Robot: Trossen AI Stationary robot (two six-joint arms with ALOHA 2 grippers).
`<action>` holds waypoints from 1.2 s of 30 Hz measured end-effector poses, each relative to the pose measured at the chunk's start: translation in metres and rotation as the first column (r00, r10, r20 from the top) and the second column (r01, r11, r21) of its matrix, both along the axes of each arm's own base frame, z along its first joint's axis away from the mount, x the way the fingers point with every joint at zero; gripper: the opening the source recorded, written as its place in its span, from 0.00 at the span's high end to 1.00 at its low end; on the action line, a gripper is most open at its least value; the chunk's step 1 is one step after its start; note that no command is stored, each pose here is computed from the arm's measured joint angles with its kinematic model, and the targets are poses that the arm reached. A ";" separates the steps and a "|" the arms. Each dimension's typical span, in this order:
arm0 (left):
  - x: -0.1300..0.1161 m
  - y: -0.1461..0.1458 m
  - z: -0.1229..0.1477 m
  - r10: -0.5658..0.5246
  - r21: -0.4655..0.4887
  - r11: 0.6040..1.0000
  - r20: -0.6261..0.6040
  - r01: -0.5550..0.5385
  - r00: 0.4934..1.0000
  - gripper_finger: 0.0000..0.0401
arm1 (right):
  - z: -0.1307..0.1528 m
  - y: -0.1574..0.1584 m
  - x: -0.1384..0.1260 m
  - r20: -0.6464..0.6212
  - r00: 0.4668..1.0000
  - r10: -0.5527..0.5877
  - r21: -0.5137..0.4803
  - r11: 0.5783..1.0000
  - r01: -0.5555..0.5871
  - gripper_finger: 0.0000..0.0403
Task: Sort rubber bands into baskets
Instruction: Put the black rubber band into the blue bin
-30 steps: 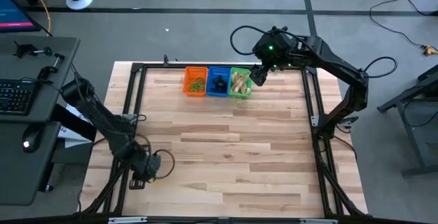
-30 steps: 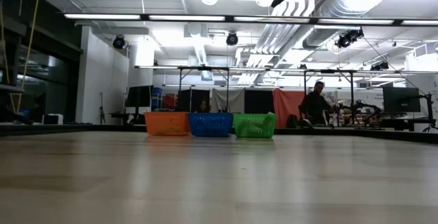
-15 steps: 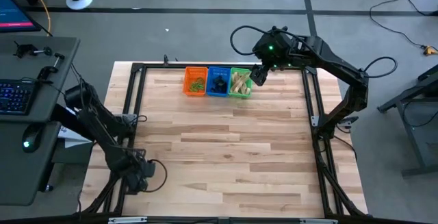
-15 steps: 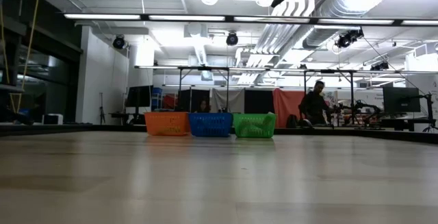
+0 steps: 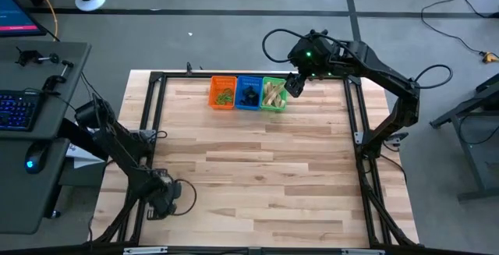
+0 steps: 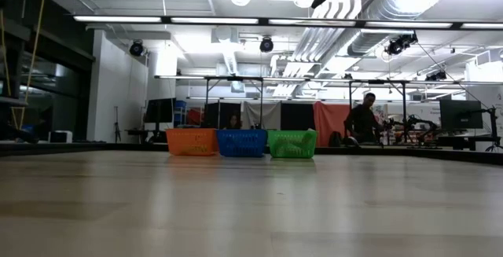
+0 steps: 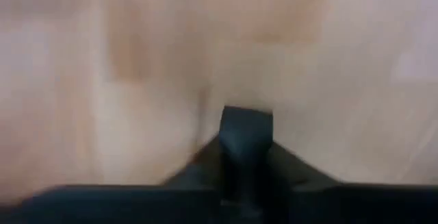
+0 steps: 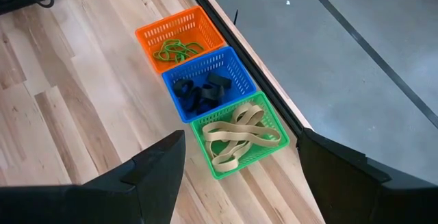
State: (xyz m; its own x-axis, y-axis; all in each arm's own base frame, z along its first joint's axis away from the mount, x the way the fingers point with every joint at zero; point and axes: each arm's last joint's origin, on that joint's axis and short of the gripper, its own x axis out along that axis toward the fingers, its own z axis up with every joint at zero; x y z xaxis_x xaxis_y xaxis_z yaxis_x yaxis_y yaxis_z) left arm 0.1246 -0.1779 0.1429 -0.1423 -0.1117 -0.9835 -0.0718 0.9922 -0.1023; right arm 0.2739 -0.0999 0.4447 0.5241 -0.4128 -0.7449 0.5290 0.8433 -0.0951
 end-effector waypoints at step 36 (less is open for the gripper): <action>0.260 0.391 0.076 0.287 0.108 0.828 0.761 -0.550 0.582 0.93 | -0.009 -0.006 0.012 0.029 0.988 -0.152 0.036 0.988 0.151 0.33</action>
State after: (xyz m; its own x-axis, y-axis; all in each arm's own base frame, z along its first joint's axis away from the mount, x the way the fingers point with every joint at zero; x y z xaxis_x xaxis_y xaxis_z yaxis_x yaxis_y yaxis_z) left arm 0.3847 0.2132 0.2187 0.5680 0.3405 -0.7493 -0.5265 0.8501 -0.0127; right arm 0.2864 -0.1060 0.4360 0.4811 -0.4641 -0.7437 0.6529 0.7558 -0.0493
